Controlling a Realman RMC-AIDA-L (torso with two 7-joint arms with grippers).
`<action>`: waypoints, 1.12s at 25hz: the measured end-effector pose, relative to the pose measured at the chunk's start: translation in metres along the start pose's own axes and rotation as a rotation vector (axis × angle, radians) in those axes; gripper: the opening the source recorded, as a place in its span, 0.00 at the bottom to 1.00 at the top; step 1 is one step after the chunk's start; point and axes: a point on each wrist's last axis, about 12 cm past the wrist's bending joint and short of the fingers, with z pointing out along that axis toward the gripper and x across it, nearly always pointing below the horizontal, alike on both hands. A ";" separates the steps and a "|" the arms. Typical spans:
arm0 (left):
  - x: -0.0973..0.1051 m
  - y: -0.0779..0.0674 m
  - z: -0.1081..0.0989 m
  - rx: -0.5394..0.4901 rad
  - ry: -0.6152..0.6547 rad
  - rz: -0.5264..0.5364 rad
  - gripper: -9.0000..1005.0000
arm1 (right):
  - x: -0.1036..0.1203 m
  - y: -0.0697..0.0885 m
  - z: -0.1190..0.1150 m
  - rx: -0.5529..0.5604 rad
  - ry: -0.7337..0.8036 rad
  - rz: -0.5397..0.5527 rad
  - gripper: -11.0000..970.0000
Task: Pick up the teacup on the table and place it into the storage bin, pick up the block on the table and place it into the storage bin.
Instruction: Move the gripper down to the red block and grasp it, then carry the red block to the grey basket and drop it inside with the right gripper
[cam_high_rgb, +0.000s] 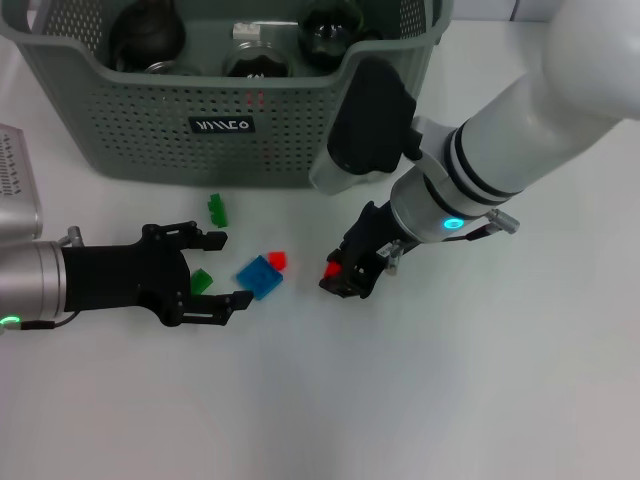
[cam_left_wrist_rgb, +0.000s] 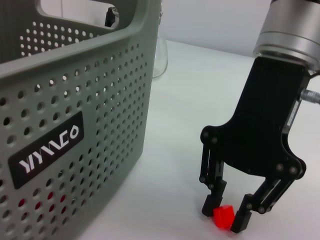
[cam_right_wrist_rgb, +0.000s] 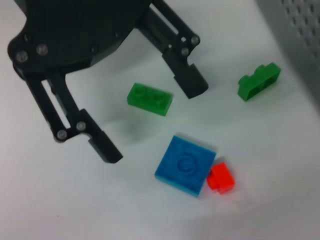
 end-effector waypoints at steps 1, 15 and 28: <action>0.000 0.000 0.000 0.001 0.000 0.000 0.86 | 0.000 0.000 0.000 0.001 0.003 -0.001 0.34; 0.006 -0.003 -0.005 -0.002 0.003 -0.013 0.86 | -0.016 0.006 -0.068 -0.090 -0.094 0.019 0.26; 0.010 -0.006 -0.007 -0.007 0.003 -0.025 0.86 | -0.075 -0.032 -0.225 -0.121 -0.595 0.049 0.26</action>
